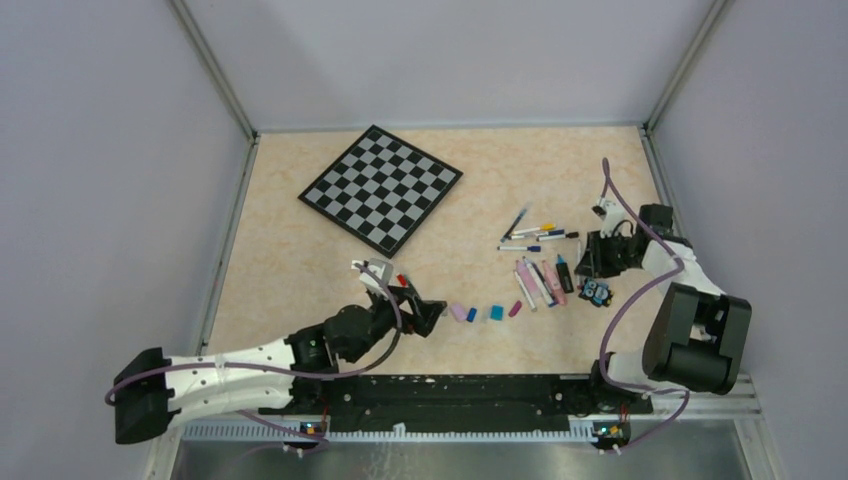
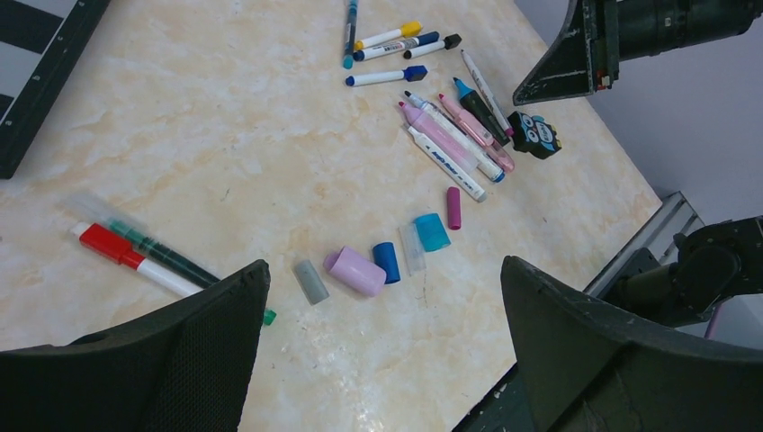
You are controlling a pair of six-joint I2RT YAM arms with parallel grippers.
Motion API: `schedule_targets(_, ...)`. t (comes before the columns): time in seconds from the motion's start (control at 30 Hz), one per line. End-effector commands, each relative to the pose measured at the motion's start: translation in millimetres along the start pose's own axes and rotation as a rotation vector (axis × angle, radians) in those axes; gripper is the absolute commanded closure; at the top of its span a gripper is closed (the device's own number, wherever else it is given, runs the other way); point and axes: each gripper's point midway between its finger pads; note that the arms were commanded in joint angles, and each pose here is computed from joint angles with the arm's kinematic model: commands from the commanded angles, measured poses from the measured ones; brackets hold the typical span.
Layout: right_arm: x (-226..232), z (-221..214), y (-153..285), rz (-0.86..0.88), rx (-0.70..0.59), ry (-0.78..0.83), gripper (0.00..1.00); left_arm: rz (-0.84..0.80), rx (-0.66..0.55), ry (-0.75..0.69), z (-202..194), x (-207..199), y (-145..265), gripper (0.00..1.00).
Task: Open the pen caps
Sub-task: Place the pen at the center of the board, then pick up the pen from the center of the board.
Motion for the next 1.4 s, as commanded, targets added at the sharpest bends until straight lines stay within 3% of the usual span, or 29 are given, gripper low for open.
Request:
schedule_targets(0.0,19.0,32.9,22.4,0.053,-0.128,0.11,0.76,0.031,-0.049,0.1,5.4,9.2,7.3,0.01)
schedule_targets(0.33,70.6,46.6,51.2,0.223,-0.303,0.284,0.76,0.223,0.061,0.163,-13.8,44.0,9.5,0.01)
schedule_targets(0.6,81.6,48.8,61.0,0.244,-0.347,0.328,0.76,0.382,0.284,0.211,-43.5,75.8,-4.0,0.05)
schedule_targets(0.83,87.9,48.9,67.4,0.252,-0.371,0.361,0.76,0.735,0.454,0.292,-52.1,105.2,-6.1,0.3)
schedule_targets(0.9,88.8,48.5,68.3,0.252,-0.375,0.368,0.76,0.745,0.495,0.287,-55.4,103.1,-11.9,0.36)
schedule_targets(1.07,91.5,47.9,70.7,0.257,-0.381,0.384,0.76,0.686,0.514,0.293,-58.8,94.6,-31.4,0.64)
schedule_targets(1.37,91.7,46.9,70.9,0.255,-0.383,0.397,0.76,0.732,0.614,0.241,-71.5,100.2,-41.2,0.75)
Point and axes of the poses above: each gripper's point midway between its finger pads, its own y axis back along the fingers, its own x axis along the line the jaws close on, z = x × y, and after that the axes turned 12 degrees about -y, right-handed
